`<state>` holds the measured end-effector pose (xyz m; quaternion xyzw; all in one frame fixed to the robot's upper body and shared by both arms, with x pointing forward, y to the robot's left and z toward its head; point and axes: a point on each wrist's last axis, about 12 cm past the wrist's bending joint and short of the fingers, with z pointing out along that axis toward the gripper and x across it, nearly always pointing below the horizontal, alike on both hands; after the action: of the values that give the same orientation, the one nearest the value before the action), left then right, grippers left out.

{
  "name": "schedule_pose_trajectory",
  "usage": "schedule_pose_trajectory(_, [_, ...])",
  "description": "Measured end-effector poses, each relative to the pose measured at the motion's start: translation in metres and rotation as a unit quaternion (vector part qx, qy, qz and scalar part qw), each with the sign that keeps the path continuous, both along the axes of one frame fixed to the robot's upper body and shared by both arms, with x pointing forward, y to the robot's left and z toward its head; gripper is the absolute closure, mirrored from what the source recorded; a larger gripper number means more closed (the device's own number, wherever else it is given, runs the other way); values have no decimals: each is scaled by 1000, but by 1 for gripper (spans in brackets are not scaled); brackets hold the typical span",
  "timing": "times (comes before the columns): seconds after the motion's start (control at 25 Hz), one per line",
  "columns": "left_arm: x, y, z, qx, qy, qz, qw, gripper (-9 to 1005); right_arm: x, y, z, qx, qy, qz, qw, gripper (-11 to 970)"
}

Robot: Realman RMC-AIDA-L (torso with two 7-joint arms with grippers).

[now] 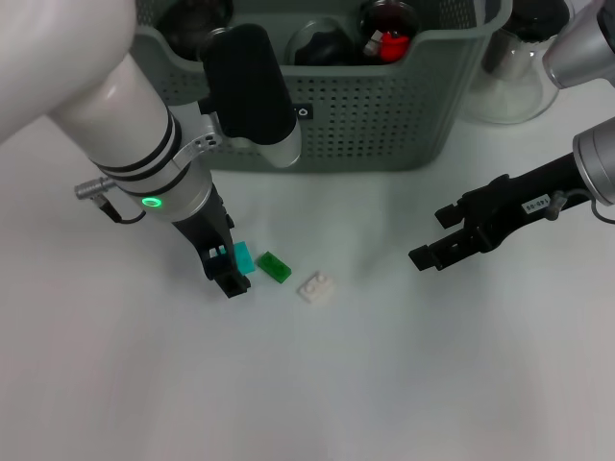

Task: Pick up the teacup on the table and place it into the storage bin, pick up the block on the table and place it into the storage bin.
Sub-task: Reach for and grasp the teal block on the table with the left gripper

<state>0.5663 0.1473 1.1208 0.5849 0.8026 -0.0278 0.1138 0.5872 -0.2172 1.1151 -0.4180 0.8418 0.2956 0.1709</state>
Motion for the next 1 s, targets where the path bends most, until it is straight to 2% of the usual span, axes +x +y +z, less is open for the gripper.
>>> schedule_pose_trajectory(0.52, [5, -3, -5, 8, 3, 7, 1000, 152, 1, 0, 0, -1, -3, -3, 1000, 14])
schedule_pose_trajectory(0.6, [5, -4, -5, 8, 2, 7, 1000, 276, 1, 0, 0, -1, -3, -3, 1000, 14])
schedule_pose_trajectory(1.0, [5, -7, -9, 20, 10, -2, 1000, 431, 1, 0, 0, -1, -3, -3, 1000, 14])
